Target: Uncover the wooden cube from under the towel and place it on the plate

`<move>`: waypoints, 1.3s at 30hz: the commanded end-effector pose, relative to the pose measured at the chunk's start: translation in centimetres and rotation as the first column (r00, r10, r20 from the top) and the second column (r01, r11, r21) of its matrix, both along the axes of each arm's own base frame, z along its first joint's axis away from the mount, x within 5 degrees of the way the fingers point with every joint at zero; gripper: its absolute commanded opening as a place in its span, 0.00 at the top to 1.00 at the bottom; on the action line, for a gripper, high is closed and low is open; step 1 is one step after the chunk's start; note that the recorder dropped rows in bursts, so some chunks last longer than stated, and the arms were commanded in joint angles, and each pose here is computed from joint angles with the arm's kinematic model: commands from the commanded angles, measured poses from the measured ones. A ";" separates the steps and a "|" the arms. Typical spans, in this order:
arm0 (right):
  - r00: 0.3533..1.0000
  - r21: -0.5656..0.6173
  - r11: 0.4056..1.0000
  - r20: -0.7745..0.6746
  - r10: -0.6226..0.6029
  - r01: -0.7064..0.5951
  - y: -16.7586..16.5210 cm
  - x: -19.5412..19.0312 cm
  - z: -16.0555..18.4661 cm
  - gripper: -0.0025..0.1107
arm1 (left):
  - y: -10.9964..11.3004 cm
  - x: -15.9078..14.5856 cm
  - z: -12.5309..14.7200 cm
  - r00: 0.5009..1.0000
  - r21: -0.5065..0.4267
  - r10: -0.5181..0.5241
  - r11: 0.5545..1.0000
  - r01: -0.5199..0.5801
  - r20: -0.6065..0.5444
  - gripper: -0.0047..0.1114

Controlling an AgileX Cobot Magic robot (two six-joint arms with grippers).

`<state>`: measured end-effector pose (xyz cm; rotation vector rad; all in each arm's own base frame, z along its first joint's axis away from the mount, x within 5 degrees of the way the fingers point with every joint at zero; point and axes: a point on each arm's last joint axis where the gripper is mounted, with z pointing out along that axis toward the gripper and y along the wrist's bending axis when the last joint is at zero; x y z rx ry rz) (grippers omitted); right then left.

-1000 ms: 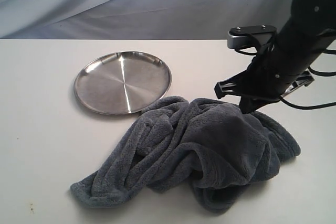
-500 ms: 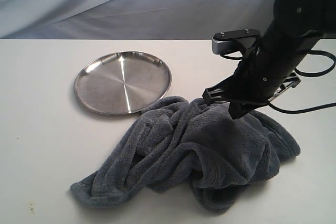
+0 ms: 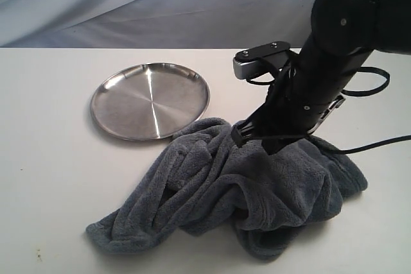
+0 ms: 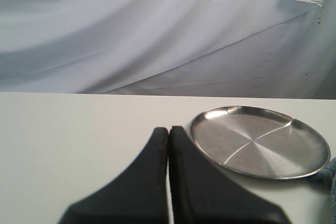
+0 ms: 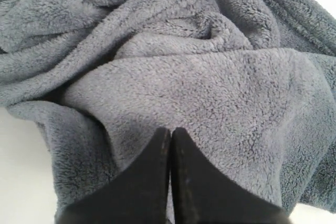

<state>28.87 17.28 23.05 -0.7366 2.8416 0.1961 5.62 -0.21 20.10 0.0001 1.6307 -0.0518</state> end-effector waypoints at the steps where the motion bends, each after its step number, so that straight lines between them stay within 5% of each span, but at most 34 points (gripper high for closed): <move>1: 0.995 -0.032 0.997 0.075 0.067 -0.065 0.0 0.5 0.2 0.96 | 0.0 0.0 -0.1 1.000 -0.002 0.000 1.000 0.000 0.001 0.95; 4: 0.989 -0.044 0.992 0.082 0.124 -0.120 0.2 0.4 0.2 0.84 | 0.0 0.0 -0.1 1.000 -0.002 0.000 1.000 0.000 0.001 0.95; 9: 0.965 -0.060 0.971 0.111 0.237 -0.231 1.1 0.0 0.2 0.33 | 0.0 0.0 -0.1 1.000 -0.002 0.000 1.000 0.000 0.001 0.95; 11: 0.959 -0.075 0.966 0.125 0.255 -0.247 1.0 0.1 0.3 0.29 | 0.0 0.0 -0.1 1.000 0.000 -0.001 1.000 0.001 0.001 0.95; 24: 0.958 -0.086 0.964 0.124 0.259 -0.250 0.3 -0.9 -2.9 0.31 | 0.0 0.0 -0.1 1.000 -0.002 0.000 1.000 0.000 0.001 0.95; 39: 0.970 -0.083 0.972 0.086 0.228 -0.221 0.1 -1.2 -3.0 0.52 | 0.0 0.0 -0.1 1.000 0.000 -0.001 1.000 0.001 0.001 0.95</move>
